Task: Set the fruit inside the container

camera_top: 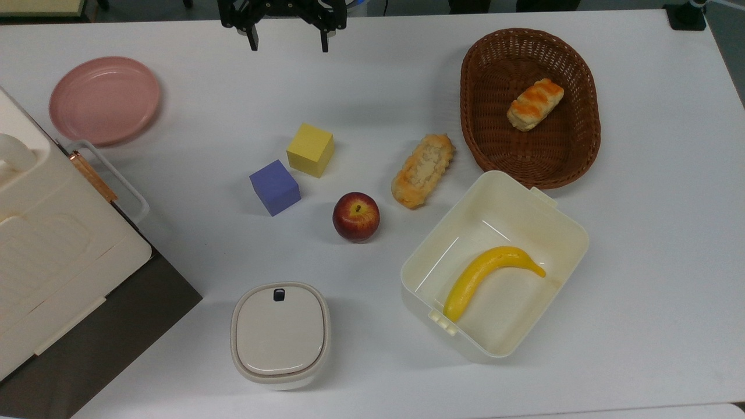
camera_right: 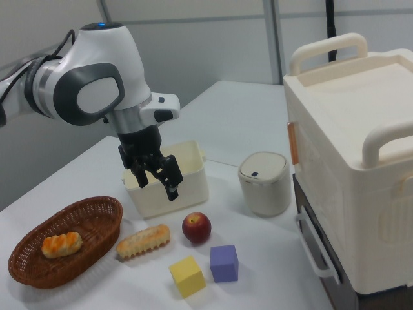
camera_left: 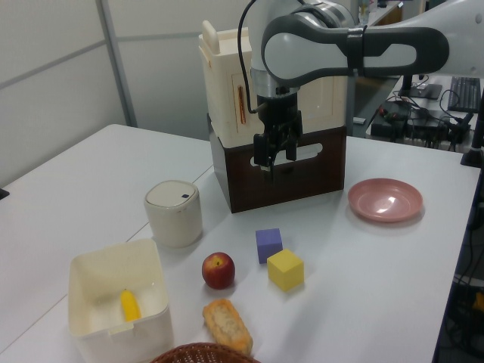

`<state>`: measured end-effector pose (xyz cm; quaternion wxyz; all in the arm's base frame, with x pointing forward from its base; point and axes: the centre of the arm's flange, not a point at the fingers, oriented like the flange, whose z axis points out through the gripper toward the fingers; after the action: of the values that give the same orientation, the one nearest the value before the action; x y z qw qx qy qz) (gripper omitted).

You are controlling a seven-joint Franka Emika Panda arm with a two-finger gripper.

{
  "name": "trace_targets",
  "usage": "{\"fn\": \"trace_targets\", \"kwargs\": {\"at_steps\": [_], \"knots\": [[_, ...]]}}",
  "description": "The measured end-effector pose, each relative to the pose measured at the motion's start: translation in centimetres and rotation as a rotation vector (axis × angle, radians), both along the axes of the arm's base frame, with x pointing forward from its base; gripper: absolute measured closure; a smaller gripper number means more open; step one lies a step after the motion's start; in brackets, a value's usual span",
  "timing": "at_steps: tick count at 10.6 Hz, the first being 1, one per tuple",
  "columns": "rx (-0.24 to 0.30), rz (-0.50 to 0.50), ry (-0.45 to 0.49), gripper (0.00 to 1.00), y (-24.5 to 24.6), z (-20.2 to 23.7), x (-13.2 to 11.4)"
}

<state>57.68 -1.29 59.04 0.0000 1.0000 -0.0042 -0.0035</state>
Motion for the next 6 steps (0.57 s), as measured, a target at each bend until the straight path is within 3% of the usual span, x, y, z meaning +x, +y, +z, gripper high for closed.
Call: {"fn": "trace_targets", "kwargs": {"at_steps": [6], "knots": [[0.001, 0.015, 0.005, 0.00, 0.9, -2.0, 1.4]]}}
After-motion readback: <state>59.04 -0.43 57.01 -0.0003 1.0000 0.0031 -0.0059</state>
